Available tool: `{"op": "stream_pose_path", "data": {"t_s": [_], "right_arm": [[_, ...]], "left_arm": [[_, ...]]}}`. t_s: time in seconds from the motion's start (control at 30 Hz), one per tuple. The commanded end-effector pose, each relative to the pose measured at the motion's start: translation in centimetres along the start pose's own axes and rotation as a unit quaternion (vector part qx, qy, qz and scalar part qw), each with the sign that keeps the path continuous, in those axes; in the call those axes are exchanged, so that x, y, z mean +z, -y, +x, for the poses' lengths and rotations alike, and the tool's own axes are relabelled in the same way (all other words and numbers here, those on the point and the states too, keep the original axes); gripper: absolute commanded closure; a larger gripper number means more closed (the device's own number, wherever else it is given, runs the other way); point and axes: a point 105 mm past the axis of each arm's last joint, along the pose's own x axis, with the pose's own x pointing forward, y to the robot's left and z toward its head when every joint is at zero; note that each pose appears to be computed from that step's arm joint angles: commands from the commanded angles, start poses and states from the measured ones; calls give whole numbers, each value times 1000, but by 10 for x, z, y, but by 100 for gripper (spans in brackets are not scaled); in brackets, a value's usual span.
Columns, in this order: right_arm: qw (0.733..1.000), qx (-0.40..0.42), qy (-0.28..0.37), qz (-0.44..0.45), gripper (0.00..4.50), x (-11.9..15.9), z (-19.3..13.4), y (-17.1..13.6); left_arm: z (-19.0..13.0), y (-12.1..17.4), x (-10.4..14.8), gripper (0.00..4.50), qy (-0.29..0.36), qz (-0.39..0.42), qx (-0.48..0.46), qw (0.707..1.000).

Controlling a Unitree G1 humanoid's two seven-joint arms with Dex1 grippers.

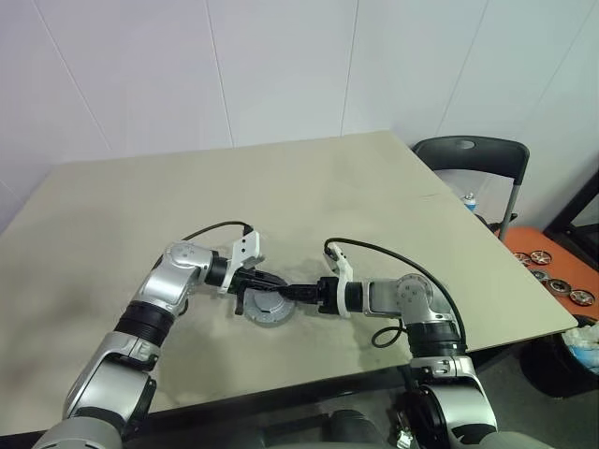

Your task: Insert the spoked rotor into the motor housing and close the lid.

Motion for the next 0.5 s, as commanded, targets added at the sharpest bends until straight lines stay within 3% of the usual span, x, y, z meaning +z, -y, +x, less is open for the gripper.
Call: {"op": "stream_pose_path", "data": {"t_s": [0.03,0.33,0.43,0.5], "right_arm": [[997,39,-62,16,217,-26,17,-15],[996,57,-58,24,221,-24,15,-18],[996,70,-57,23,237,-24,13,-22],[995,78,-58,22,274,-24,12,-25]], "left_arm": [[-1,2,-23,450,-37,-28,7,999],[-16,-4,-22,450,-25,-34,27,999],[-24,-7,-27,450,-34,-39,42,998],[-28,-8,-28,450,-36,-41,48,997]]}}
